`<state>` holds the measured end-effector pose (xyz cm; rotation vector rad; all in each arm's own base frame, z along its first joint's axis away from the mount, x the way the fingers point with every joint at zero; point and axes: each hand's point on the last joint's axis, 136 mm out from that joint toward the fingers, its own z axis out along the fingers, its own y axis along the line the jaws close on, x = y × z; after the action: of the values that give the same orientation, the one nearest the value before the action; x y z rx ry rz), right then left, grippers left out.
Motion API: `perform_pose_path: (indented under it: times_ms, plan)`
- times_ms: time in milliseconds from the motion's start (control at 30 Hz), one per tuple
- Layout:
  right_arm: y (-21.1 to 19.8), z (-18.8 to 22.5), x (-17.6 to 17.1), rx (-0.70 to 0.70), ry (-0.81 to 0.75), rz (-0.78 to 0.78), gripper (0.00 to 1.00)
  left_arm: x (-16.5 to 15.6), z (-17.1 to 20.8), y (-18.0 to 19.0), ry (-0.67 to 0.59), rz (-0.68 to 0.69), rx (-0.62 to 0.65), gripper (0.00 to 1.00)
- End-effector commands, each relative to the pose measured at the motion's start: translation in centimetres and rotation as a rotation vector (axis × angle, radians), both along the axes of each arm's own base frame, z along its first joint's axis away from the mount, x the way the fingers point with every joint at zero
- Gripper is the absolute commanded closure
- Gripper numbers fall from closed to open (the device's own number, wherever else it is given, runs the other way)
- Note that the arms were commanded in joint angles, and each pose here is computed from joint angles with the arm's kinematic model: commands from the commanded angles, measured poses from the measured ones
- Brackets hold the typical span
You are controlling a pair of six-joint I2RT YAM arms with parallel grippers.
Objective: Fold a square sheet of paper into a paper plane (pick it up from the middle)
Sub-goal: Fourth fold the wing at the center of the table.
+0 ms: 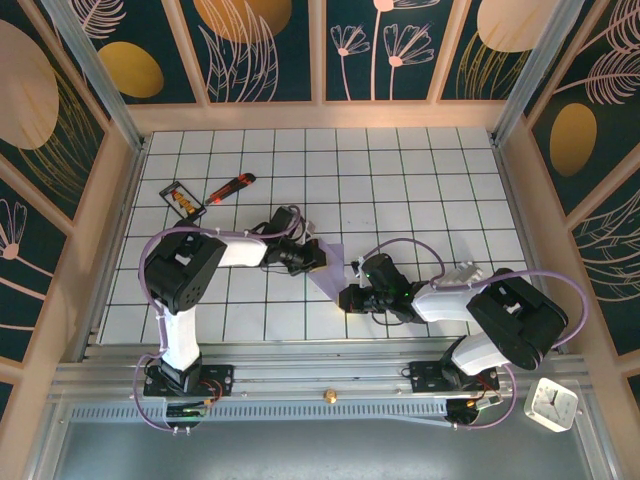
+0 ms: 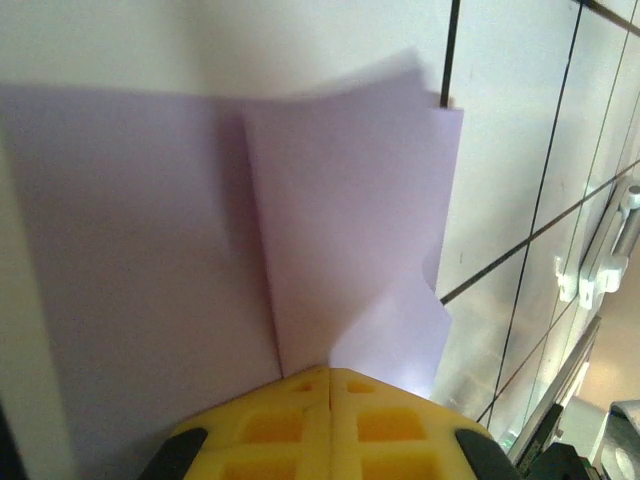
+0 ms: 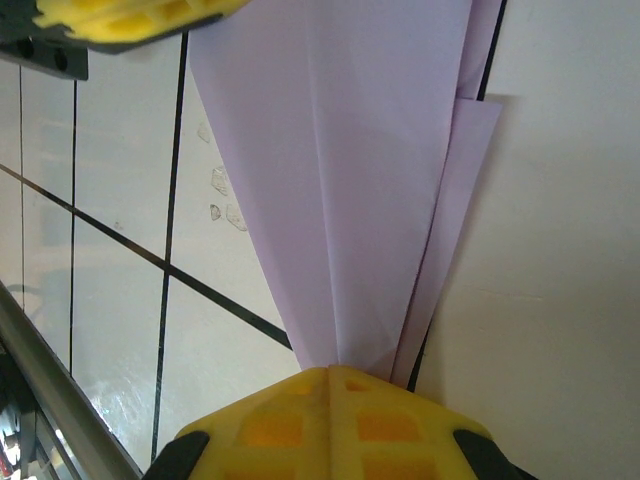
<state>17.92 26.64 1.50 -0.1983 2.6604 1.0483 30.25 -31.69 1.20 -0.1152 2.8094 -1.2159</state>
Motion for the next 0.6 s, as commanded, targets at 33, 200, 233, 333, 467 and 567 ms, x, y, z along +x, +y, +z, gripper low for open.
perform_pose_path:
  times_ms: [33, 200, 233, 333, 467, 567]
  plan:
    - [-4.4, -5.1, -4.4, -0.214, 0.183, 0.001, 1.0, 4.2, -2.8, 4.0, -0.05, 0.137, 0.164, 1.0]
    - [-4.5, -5.2, -4.6, -0.218, 0.187, 0.0, 1.0, 5.4, -2.9, 4.3, -0.058, 0.146, 0.177, 1.0]
    - [-4.5, -5.2, -4.6, -0.218, 0.186, 0.0, 1.0, 5.7, -2.9, 4.4, -0.057, 0.154, 0.173, 1.0]
    - [-4.5, -5.2, -4.7, -0.22, 0.188, 0.002, 1.0, 6.9, -2.6, 4.7, -0.068, 0.173, 0.167, 1.0]
    - [-4.6, -5.2, -4.7, -0.227, 0.189, 0.0, 1.0, 8.1, -2.2, 4.5, -0.077, 0.188, 0.152, 1.0]
    - [-4.7, -5.3, -4.9, -0.23, 0.193, 0.002, 1.0, 8.8, -2.2, 4.4, -0.079, 0.191, 0.153, 1.0]
